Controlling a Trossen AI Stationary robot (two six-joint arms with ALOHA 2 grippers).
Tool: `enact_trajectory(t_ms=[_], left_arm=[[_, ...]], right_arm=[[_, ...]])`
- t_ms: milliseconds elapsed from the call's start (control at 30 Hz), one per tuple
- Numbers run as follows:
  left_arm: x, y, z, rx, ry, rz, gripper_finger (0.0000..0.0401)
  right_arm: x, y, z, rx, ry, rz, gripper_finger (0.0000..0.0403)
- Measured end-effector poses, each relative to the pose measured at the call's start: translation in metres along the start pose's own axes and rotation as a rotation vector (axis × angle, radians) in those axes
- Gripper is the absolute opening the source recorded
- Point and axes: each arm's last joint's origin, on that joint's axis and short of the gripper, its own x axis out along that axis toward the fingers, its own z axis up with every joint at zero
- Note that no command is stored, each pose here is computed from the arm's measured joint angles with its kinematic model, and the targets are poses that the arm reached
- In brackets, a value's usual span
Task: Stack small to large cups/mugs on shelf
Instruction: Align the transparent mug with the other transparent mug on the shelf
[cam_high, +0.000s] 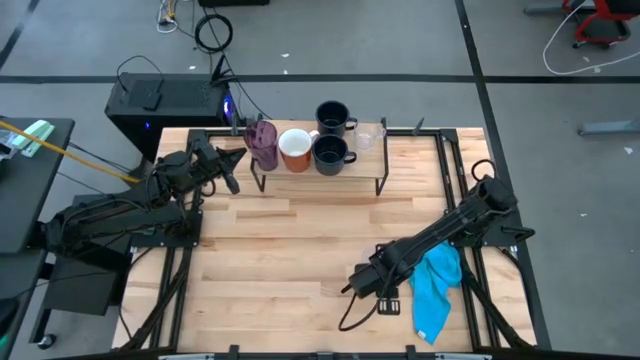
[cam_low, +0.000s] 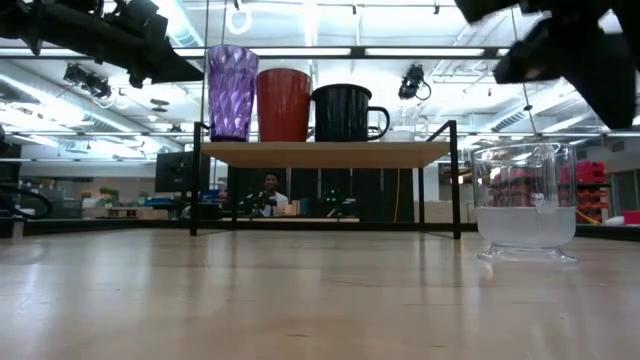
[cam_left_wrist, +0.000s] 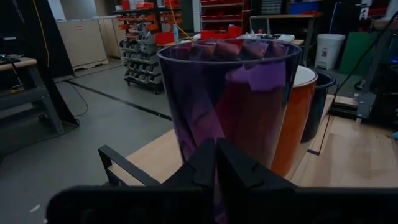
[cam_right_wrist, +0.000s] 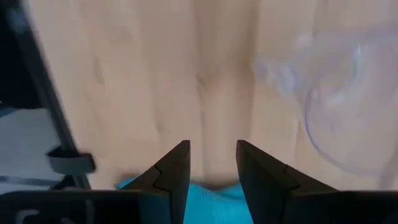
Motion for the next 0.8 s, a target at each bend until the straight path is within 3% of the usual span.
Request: enact_trajectory(t_ms=[167,367,600,800], left_arm=[[0.0,0.0,0.0,0.0,0.0,0.0,0.0014],[0.0,0.0,0.0,-0.004,0.0,0.0,0.0021],[0.0,0.0,0.0,-0.006,0.0,0.0,0.0021],[0.0,0.0,0.0,-0.006,0.0,0.0,0.0014]], right_arm=[[-0.022,0.002,-0.002,-0.097,-0.137,0.055,0.0136],[-0.07,0.0,-0.012,-0.135,-0.43,0.085,0.013],[-0.093,-0.01,-0.018,-0.017,-0.586,0.029,0.0125],[-0.087,-0.016,-0.01,0.107,-0.585,0.003,0.0127]])
